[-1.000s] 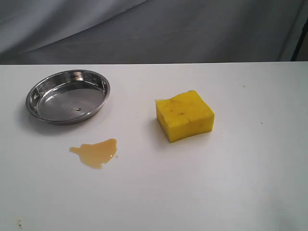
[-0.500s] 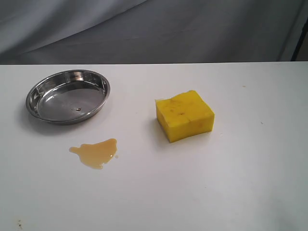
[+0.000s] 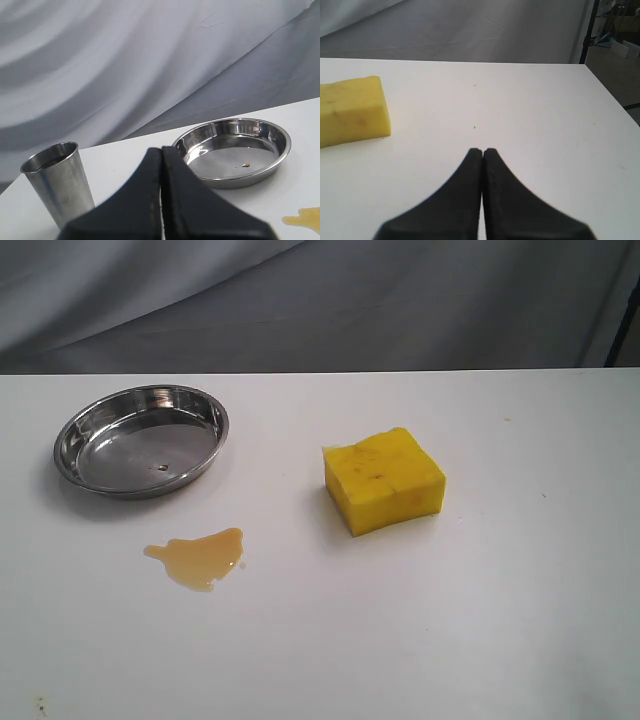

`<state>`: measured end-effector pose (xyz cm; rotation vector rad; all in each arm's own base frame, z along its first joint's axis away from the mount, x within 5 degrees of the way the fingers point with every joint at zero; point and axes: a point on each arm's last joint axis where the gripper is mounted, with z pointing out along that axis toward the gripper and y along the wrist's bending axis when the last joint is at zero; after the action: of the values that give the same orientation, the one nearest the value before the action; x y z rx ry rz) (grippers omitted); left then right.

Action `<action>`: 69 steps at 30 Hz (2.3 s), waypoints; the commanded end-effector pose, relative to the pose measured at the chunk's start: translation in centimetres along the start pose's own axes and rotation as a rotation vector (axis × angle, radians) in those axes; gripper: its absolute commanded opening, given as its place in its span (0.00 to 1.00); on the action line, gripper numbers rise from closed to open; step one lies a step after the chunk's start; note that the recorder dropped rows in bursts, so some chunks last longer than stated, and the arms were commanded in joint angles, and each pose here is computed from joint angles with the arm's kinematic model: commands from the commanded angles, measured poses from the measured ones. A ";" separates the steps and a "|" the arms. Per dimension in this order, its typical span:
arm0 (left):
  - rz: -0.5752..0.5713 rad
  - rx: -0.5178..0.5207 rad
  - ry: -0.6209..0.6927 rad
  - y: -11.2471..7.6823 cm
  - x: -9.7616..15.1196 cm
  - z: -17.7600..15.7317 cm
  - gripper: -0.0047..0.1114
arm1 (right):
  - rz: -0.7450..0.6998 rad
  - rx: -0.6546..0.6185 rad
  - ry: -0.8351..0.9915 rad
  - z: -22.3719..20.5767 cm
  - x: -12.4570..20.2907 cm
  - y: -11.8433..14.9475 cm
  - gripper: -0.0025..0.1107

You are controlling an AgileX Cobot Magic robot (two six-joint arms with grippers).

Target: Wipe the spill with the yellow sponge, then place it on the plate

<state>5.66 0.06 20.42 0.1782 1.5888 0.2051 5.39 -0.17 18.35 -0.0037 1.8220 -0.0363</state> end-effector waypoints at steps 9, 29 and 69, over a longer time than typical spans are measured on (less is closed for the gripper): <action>-0.006 0.000 -0.012 0.0 0.0 0.0 0.04 | -0.001 -0.003 -0.006 0.0 0.0 0.0 0.02; -0.005 0.000 -0.012 0.0 0.0 0.0 0.04 | 0.372 -0.077 -0.551 -1.4 -4.7 -0.3 0.02; -0.005 0.000 -0.012 0.0 0.0 0.0 0.04 | -0.173 -0.273 0.231 8.9 -15.4 4.9 0.02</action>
<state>5.66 0.06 20.42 0.1782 1.5888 0.2051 16.65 3.81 31.98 -0.2743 1.9528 0.1003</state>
